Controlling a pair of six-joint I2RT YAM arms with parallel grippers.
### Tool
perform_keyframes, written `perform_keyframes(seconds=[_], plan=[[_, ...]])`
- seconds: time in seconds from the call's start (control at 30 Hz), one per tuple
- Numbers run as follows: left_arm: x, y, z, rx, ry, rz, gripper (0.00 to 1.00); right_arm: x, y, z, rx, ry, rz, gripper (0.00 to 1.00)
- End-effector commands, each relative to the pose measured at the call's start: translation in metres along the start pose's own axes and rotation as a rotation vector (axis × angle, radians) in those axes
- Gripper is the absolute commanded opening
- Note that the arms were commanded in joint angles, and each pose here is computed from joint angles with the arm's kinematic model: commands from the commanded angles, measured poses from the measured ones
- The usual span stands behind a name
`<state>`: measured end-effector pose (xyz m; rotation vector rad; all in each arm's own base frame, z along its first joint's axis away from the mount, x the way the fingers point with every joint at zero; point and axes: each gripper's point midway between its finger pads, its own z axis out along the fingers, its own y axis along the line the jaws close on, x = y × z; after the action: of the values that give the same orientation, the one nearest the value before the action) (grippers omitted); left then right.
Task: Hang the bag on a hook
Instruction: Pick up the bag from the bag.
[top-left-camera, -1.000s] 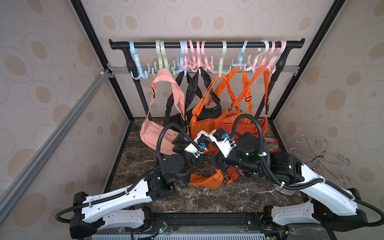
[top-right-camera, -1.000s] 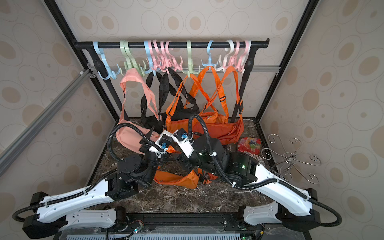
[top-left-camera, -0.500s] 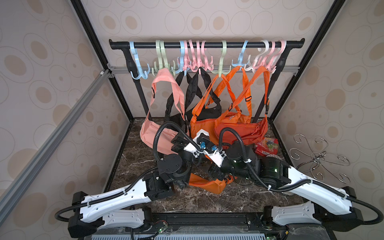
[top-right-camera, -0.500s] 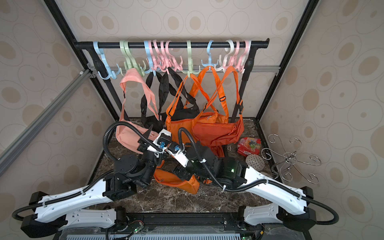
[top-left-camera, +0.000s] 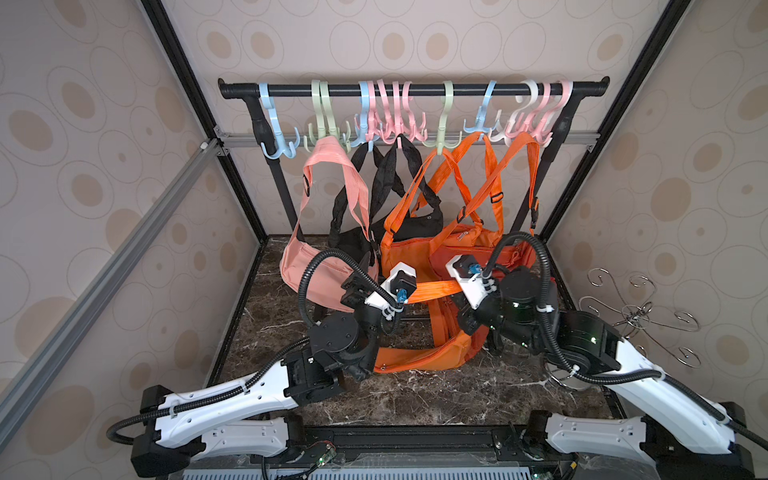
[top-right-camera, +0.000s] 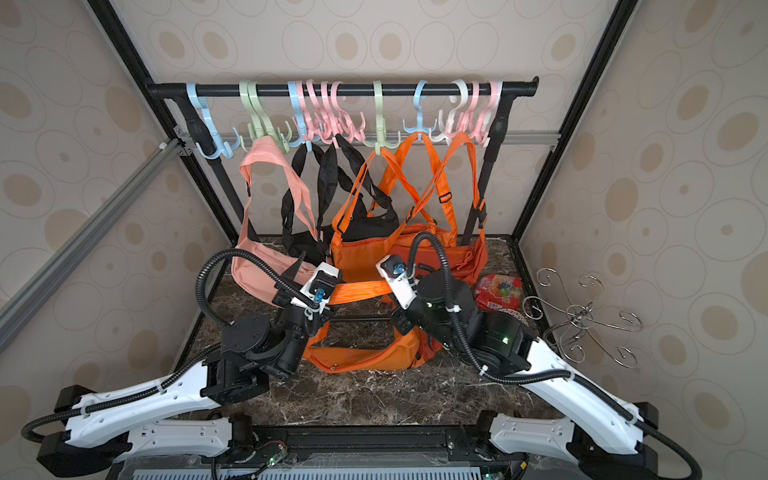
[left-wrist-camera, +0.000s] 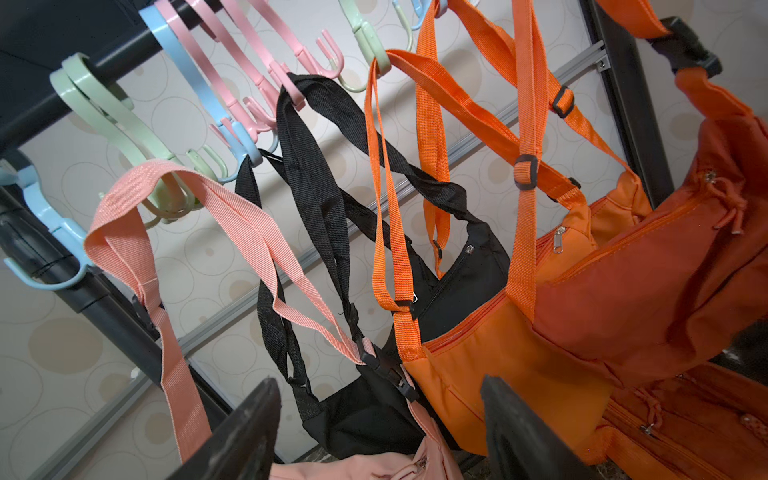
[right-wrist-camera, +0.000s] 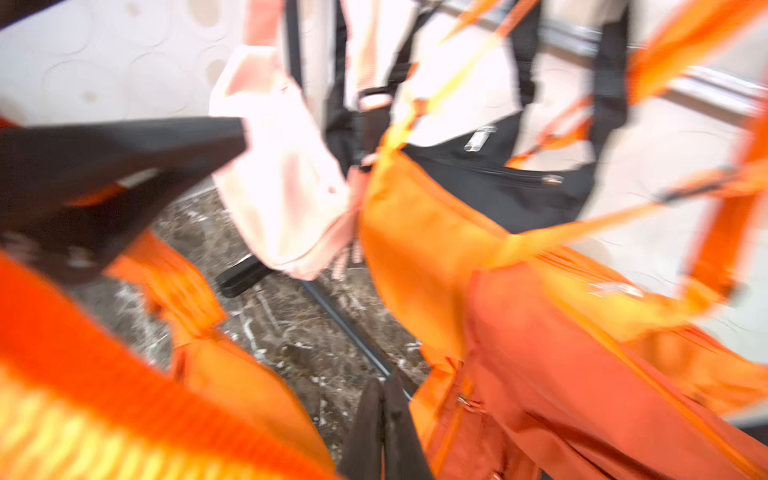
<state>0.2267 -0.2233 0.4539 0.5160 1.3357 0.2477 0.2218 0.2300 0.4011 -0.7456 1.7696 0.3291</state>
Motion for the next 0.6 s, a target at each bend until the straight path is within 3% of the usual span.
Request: perform_keyframes(seconds=[0.0,0.13,0.3,0.4,0.5,0.57], plan=[[-0.01,0.041,-0.008,-0.082,-0.026,-0.1,0.7,0.0,-0.022,-0.016,0.049,0.005,0.036,0.0],[-0.012,0.049,-0.009,-0.093,-0.029,-0.099,0.57,0.012,-0.032,-0.011,0.094,0.055,0.037,0.0],[-0.015,0.042,-0.008,-0.06,-0.045,-0.092,0.23,0.016,-0.029,-0.001,0.091,0.074,0.044,0.0],[-0.021,0.034,-0.005,-0.03,-0.055,-0.086,0.01,0.008,-0.011,0.007,-0.003,0.081,0.035,0.29],[-0.028,0.026,0.001,-0.022,-0.056,-0.064,0.0,-0.011,0.003,0.011,-0.045,0.05,-0.005,0.41],[-0.032,0.024,0.003,-0.02,-0.059,-0.059,0.0,-0.026,0.009,0.013,-0.048,0.017,-0.027,0.42]])
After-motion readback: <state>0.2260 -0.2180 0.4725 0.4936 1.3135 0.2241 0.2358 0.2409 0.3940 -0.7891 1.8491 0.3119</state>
